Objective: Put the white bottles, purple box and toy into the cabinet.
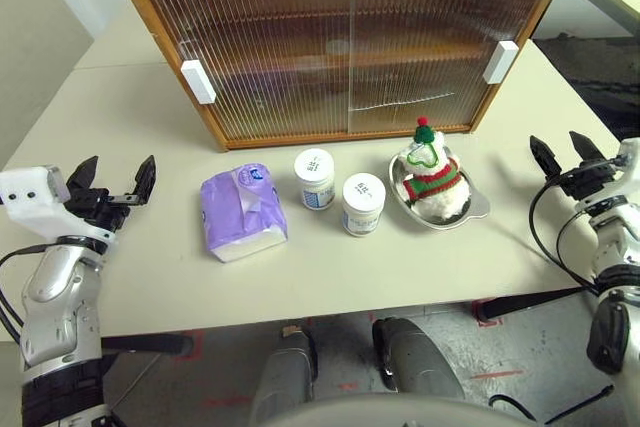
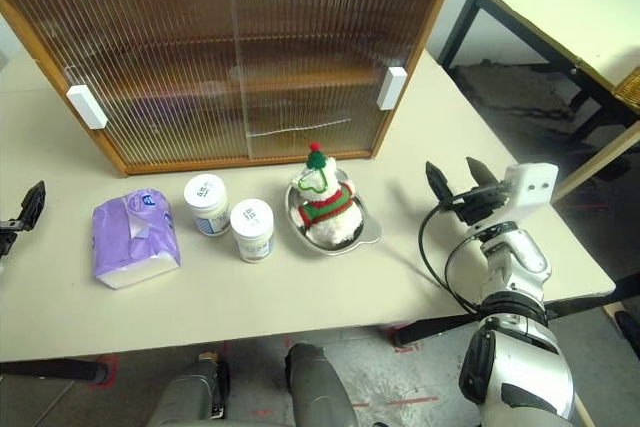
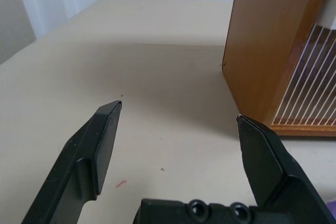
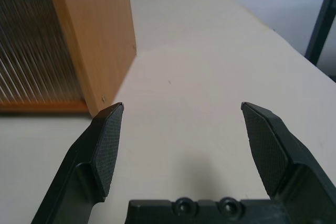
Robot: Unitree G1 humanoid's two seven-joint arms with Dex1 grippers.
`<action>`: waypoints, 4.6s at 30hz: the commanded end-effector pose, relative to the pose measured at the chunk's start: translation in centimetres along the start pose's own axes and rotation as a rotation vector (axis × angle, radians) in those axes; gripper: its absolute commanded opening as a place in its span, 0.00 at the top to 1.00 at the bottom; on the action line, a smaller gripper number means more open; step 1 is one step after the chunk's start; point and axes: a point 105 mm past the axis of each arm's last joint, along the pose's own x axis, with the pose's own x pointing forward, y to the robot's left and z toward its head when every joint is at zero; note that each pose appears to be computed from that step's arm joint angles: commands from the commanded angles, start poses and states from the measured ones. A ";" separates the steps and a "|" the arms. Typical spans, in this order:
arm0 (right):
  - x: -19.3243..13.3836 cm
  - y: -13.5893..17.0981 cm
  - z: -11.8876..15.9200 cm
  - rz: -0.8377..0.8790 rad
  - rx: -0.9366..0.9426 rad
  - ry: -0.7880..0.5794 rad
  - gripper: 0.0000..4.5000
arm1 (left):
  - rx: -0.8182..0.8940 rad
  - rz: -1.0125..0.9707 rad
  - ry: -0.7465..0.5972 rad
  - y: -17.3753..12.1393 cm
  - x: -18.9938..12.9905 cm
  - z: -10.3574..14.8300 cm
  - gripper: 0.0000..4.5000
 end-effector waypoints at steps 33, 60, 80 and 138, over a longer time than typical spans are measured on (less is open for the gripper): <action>-0.7 9.8 7.6 0.856 0.212 -0.012 0.00 | -0.053 -0.088 -0.044 -1.2 2.6 3.3 0.60; -1.0 17.4 9.2 1.130 0.240 -0.055 0.00 | 0.025 -0.207 -0.093 -5.0 6.2 6.4 0.99; -1.5 18.6 9.1 1.120 0.254 -0.059 0.00 | -0.010 -0.316 -0.090 -8.0 8.5 6.1 0.99; -0.8 18.8 9.2 1.045 0.217 -0.094 0.00 | -0.136 -0.682 -0.083 -23.4 10.2 5.0 0.99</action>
